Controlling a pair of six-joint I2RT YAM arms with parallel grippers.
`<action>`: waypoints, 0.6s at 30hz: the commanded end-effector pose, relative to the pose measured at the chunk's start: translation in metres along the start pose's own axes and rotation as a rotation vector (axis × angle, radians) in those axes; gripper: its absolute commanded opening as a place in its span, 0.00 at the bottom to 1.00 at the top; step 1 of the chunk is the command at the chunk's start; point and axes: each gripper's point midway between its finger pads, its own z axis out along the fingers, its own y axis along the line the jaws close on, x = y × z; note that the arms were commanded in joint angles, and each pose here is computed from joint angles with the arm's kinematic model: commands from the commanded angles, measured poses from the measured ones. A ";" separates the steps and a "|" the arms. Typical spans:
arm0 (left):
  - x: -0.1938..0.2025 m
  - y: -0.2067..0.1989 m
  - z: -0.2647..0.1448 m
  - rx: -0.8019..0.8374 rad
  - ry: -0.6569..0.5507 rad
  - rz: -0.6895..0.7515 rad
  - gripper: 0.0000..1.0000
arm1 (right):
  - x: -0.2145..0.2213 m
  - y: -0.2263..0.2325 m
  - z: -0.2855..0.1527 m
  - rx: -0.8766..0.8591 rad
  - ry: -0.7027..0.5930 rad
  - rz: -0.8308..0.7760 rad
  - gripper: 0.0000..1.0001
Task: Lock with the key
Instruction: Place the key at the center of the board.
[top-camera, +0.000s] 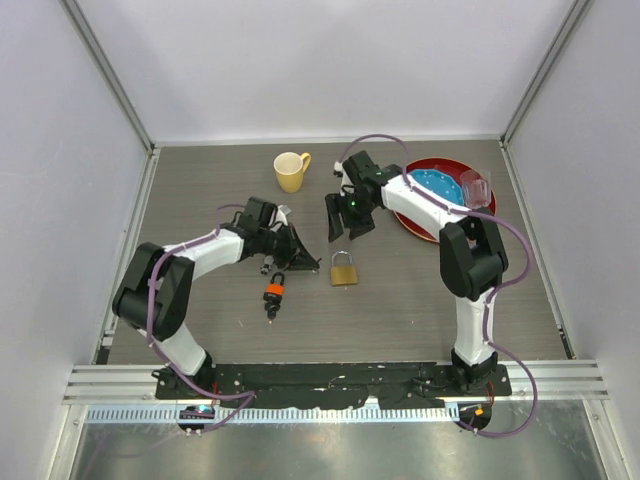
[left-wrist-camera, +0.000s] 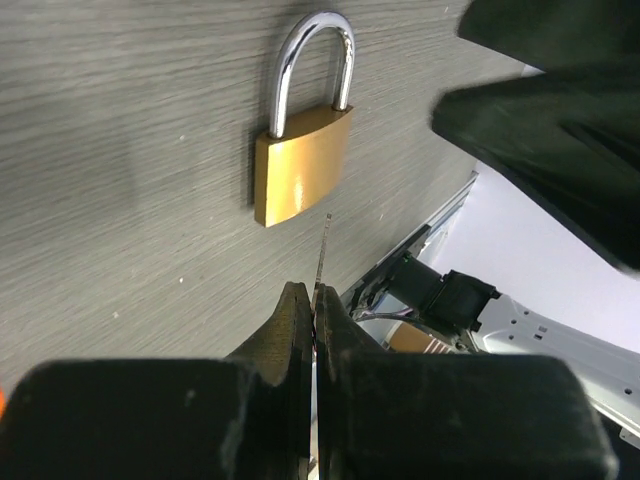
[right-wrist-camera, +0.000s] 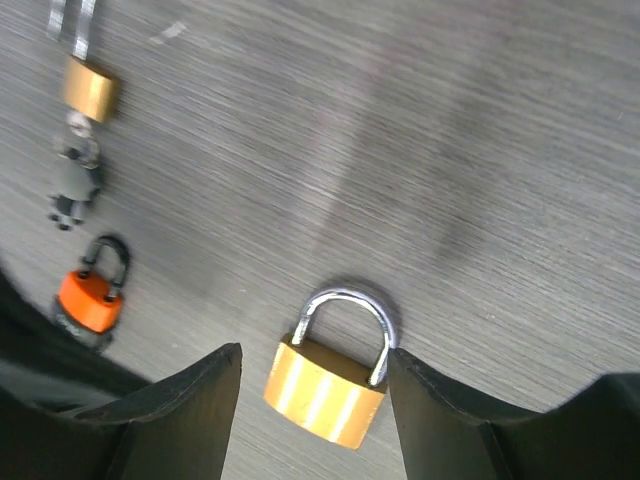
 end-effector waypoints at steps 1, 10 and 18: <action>-0.013 -0.009 0.012 -0.010 -0.021 0.042 0.00 | -0.036 0.031 -0.065 -0.083 -0.175 0.012 0.67; -0.012 0.002 0.036 -0.036 0.034 0.056 0.17 | -0.035 0.038 -0.098 -0.128 -0.245 0.037 0.73; -0.018 0.001 0.024 -0.092 -0.040 0.088 0.64 | -0.039 0.038 -0.112 -0.145 -0.273 0.042 0.74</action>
